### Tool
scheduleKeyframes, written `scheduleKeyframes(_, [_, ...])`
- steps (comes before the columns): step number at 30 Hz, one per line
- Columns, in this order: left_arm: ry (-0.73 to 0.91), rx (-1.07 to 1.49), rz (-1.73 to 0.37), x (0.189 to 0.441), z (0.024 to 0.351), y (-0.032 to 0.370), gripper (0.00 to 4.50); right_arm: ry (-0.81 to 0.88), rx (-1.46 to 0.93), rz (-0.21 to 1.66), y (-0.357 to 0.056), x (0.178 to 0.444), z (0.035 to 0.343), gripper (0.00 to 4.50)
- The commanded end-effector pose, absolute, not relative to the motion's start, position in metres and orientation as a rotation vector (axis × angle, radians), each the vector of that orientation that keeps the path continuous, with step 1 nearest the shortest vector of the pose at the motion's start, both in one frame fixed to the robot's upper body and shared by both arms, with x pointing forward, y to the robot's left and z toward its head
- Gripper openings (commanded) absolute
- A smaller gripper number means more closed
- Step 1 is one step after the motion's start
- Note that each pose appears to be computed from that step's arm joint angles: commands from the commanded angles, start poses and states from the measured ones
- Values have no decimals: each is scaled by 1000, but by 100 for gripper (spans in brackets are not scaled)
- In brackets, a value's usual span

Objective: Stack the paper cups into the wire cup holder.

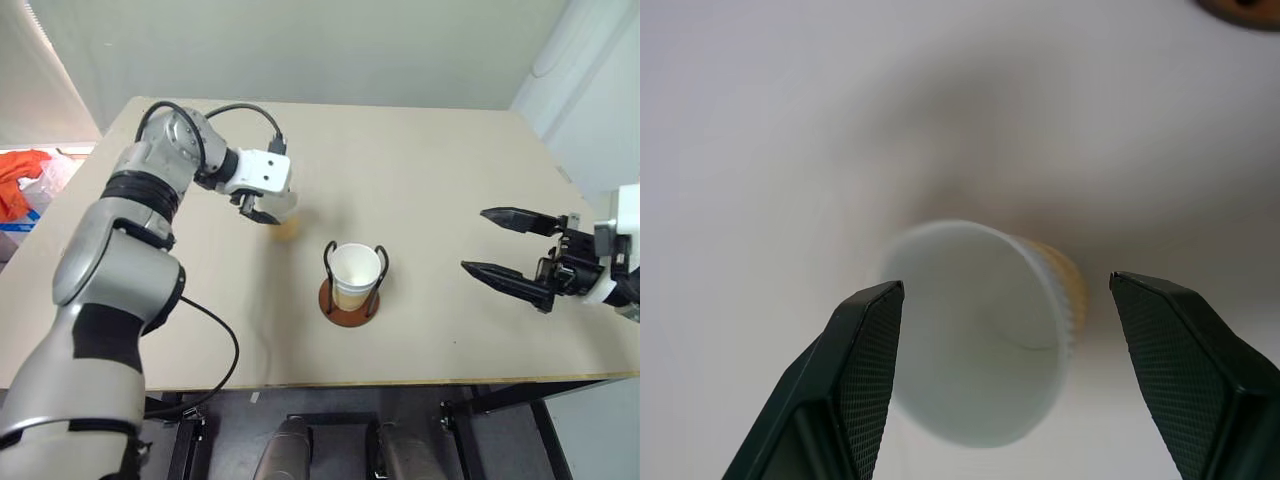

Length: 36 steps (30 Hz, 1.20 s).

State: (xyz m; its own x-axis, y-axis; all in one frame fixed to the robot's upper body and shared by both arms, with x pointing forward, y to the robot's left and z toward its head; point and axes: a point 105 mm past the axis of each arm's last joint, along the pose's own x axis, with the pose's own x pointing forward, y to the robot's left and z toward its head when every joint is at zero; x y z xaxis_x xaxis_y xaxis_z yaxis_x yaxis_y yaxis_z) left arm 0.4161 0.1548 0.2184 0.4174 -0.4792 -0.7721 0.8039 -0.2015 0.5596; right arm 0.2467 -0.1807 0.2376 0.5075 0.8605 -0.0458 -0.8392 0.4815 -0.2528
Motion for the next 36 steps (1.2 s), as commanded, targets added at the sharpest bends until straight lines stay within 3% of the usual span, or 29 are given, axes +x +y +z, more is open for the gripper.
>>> scheduleKeyframes(1, [322, 1339, -1136, 423, 218, 157, 361, -131, -288, 1024, -179, 239, 246, 450])
scheduleKeyframes(4, [335, 1362, -1099, 427, 212, 158, 361, -127, -291, 1014, -180, 236, 246, 450])
scheduleKeyframes(6, [336, 1384, -1077, 429, 209, 158, 325, -122, -296, 1003, -181, 235, 246, 450])
scheduleKeyframes(15, [335, 1386, -1076, 430, 207, 158, 13, -115, -302, 979, -183, 234, 246, 450])
scheduleKeyframes(20, [267, 1325, -1186, 419, 228, 145, 4, -113, -309, 972, -185, 236, 246, 450])
scheduleKeyframes(23, [-3, 1158, -1415, 393, 282, 98, 4, -100, -305, 982, -188, 235, 245, 450])
scheduleKeyframes(26, [-218, 1039, -1621, 351, 321, 62, 4, -87, -319, 991, -191, 232, 246, 450])
scheduleKeyframes(30, [-240, 1004, -1857, 300, 324, 53, 4, -81, -345, 962, -200, 232, 248, 450])
scheduleKeyframes(36, [-132, 1138, -1916, 291, 301, 66, 4, -77, -348, 937, -203, 227, 245, 450])
